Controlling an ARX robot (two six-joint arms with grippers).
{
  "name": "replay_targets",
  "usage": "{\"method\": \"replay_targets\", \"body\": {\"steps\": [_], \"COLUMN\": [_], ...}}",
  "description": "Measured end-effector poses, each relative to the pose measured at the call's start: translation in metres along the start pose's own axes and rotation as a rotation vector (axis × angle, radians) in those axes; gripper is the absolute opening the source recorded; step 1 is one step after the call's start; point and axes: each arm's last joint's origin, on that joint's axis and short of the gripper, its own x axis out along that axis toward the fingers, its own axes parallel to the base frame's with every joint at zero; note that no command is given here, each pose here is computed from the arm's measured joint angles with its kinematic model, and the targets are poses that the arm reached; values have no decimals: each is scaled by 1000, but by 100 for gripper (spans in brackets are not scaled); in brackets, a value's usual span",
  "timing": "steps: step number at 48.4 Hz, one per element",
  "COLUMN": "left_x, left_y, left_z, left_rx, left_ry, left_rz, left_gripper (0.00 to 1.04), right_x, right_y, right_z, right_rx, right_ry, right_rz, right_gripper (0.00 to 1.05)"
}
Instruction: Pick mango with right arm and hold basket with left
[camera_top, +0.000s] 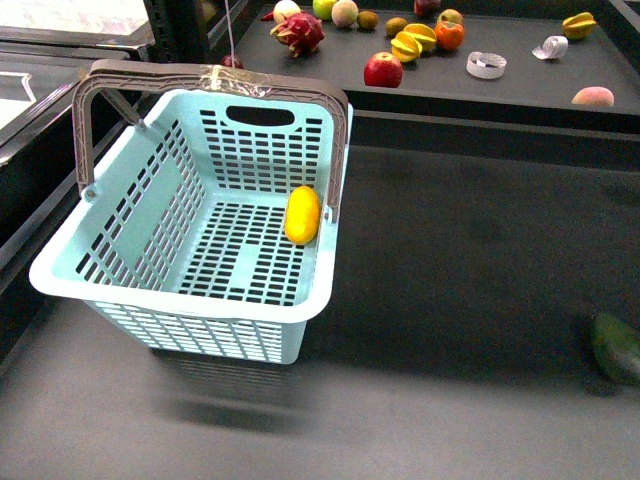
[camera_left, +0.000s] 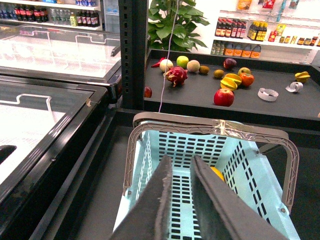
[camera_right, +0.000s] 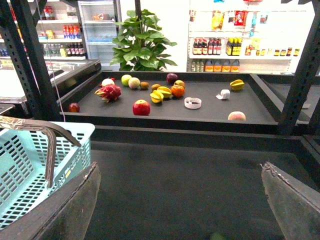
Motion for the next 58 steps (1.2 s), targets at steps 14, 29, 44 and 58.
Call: {"method": "replay_targets", "body": {"steps": [14,29,44,58], "left_x": [-32,-61,-77,-89], "left_y": [15,18,18,17], "left_z": [0,2,9,11], "left_rx": [26,31,33,34], "left_ry": [4,-4,-27,-35], "left_rz": [-8,2,2,1], "left_gripper": [4,4,4,4], "right_x": [0,0,0,0], "right_y": [0,0,0,0], "right_z": [0,0,0,0], "right_rx": [0,0,0,0], "right_ry": [0,0,0,0], "right_rz": [0,0,0,0], "right_gripper": [96,96,96,96]}}
